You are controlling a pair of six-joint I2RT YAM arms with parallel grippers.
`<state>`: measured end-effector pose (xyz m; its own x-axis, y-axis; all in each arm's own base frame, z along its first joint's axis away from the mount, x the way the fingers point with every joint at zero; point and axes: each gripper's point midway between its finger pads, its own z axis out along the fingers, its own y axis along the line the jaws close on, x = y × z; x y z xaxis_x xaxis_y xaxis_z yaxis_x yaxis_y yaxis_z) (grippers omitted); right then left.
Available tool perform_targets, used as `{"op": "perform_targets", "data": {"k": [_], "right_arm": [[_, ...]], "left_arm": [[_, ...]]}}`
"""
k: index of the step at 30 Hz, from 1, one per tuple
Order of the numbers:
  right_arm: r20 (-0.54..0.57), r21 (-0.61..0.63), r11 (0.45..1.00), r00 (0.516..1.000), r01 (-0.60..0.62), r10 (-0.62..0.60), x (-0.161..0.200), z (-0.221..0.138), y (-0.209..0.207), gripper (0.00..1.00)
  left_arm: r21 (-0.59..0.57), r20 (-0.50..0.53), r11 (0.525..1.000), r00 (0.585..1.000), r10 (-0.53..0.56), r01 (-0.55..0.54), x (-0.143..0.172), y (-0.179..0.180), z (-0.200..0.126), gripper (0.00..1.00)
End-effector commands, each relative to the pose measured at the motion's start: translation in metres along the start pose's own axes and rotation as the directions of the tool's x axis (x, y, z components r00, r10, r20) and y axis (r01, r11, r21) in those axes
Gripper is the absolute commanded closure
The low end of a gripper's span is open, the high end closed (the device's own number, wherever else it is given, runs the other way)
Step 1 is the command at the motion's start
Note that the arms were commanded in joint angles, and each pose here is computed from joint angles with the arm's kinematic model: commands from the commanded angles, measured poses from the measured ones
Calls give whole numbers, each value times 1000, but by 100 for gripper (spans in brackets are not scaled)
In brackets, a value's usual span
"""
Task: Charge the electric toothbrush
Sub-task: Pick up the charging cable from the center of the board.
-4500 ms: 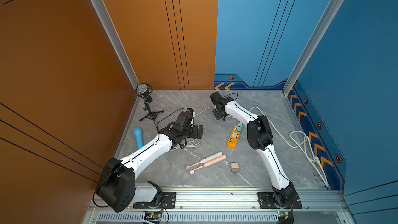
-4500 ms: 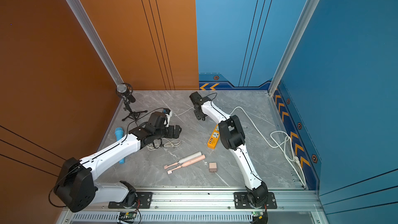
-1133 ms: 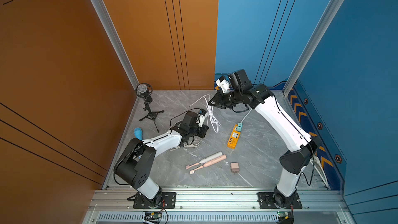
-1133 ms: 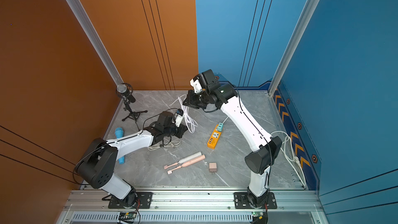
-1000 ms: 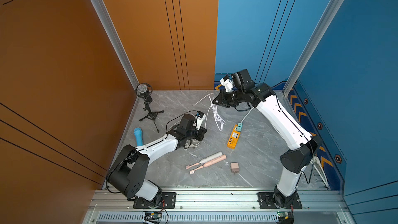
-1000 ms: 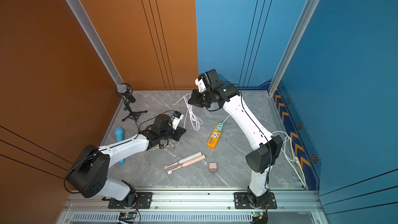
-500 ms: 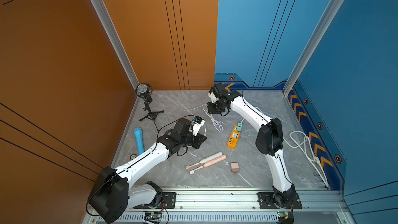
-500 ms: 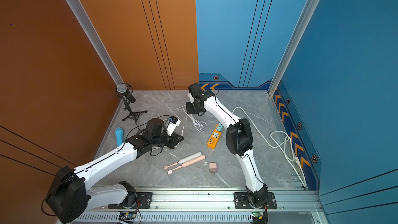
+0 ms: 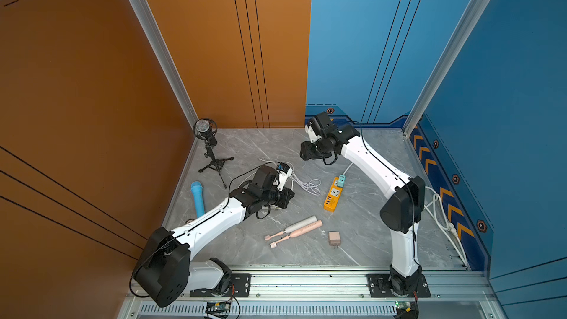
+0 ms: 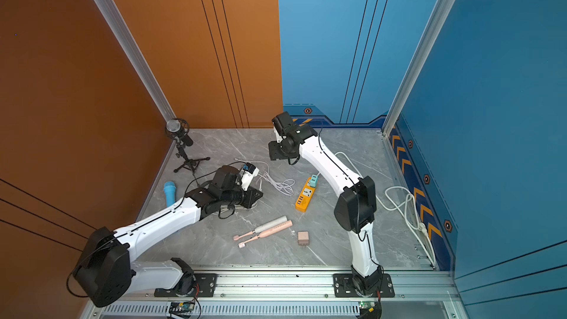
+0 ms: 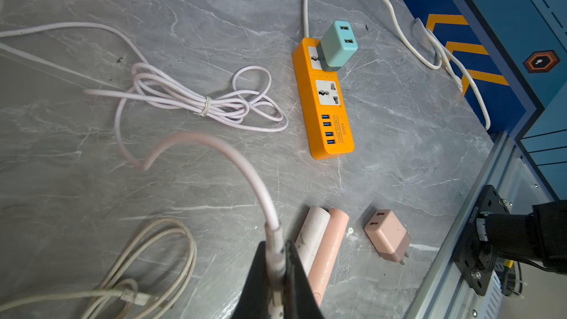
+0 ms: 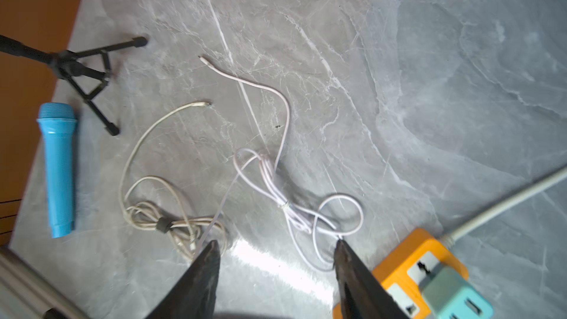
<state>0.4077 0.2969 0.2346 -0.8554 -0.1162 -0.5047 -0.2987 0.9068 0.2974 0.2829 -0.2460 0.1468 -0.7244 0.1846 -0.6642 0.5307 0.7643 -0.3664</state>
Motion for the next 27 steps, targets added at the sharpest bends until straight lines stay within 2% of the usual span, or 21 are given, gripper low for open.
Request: {"op": "perform_targets", "data": {"k": [1,3,6,8,12,15,20,21,27], "right_arm": [[-103,-106,982,984,-156,145,35,-17,23,40],[-136,-182,959,972,-215,192,45,-17,45,41],[-171,-210,940,957,-268,234,56,-16,64,45],[-158,-215,928,948,-306,276,56,-17,66,47],[-165,-138,922,926,-361,338,72,0,47,50],[-178,-158,900,908,-406,378,78,10,48,52],[-209,-208,872,891,-444,404,81,21,59,56],[-230,-217,877,895,-429,381,90,23,71,57],[-223,-218,872,892,-439,393,93,26,69,67]], "left_arm": [[-35,50,995,994,93,-91,-18,-10,-6,100],[-58,55,990,990,131,-128,-20,-11,-5,100],[-77,59,983,983,171,-167,-23,-13,-5,100],[-86,62,980,981,185,-179,-23,-13,-6,100],[-94,70,973,974,217,-211,-25,-17,-8,100],[-112,73,967,968,239,-230,-24,-17,-10,100],[-128,72,962,965,251,-241,-24,-16,-10,100],[-132,72,960,964,256,-245,-24,-16,-10,100],[-146,81,955,959,270,-257,-29,-16,-11,100]]}}
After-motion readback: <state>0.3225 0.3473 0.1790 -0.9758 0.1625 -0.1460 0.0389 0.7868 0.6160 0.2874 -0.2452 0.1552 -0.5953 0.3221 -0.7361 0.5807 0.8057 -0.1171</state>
